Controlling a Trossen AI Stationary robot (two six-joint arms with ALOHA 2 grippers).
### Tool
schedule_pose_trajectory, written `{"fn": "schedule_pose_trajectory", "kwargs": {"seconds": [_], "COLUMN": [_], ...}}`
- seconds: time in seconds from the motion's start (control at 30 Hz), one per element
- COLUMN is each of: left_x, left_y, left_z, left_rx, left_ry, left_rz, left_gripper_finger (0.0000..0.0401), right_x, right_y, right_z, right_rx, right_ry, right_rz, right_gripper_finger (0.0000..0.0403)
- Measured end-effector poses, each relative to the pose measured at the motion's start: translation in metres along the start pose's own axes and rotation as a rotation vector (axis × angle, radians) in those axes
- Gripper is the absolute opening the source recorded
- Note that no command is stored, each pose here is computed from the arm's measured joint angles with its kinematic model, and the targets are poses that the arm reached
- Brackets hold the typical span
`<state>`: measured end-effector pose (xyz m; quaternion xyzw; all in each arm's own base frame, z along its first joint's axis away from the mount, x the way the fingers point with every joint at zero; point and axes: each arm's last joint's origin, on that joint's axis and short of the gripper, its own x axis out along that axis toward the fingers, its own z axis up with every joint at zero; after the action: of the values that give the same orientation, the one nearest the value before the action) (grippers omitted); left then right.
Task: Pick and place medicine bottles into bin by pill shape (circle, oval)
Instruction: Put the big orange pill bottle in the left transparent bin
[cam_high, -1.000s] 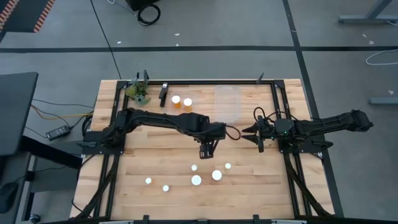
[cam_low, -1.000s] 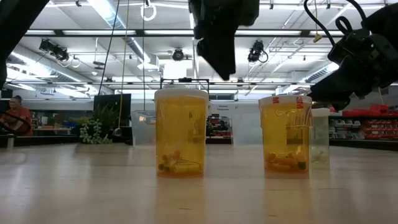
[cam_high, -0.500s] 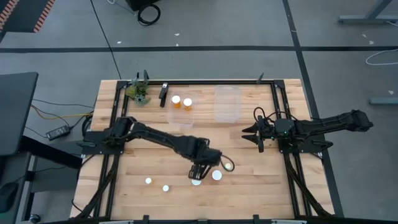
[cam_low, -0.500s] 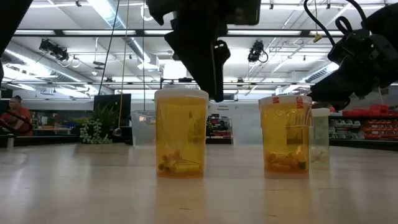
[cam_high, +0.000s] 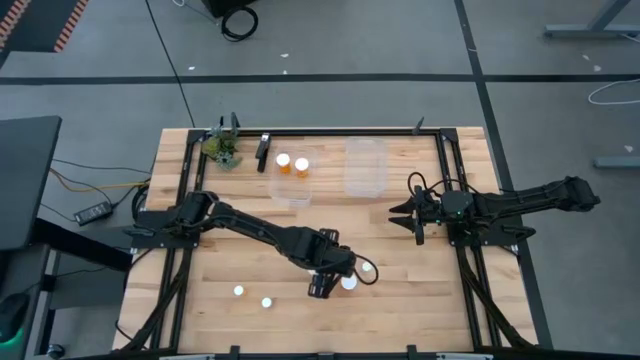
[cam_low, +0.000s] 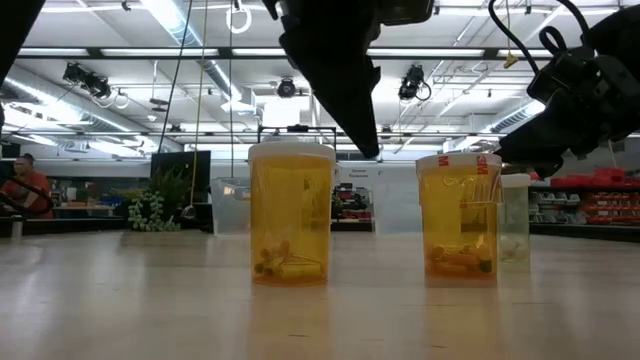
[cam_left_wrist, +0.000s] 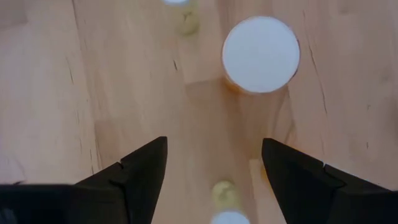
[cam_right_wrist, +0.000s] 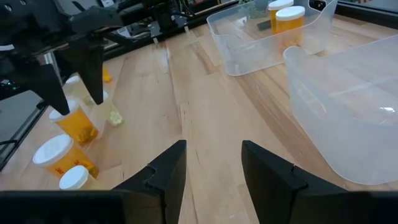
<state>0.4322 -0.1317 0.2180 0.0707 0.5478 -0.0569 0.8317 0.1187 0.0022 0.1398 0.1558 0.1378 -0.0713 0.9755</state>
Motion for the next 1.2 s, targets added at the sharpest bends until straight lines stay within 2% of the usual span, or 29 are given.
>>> {"fn": "schedule_pose_trajectory", "kwargs": {"seconds": [0.37, 0.83, 1.2], "left_x": [-0.016, -0.008, -0.001], "left_y": [0.000, -0.004, -0.008], "left_z": [0.014, 0.039, 0.040], "left_rx": [-0.027, -0.029, -0.060], "left_ry": [-0.070, 0.009, 0.048], "left_rz": [-0.008, 0.014, 0.030], "left_gripper_finger": [0.0271, 0.0270, 0.0270], "right_x": [0.000, 0.000, 0.000], "right_y": [0.000, 0.000, 0.000], "right_z": [0.000, 0.000, 0.000], "right_rx": [0.000, 0.000, 0.000], "right_ry": [0.000, -0.001, 0.000], "right_rz": [0.000, 0.001, 0.000], "right_gripper_finger": [0.0161, 0.0161, 0.0161]}}
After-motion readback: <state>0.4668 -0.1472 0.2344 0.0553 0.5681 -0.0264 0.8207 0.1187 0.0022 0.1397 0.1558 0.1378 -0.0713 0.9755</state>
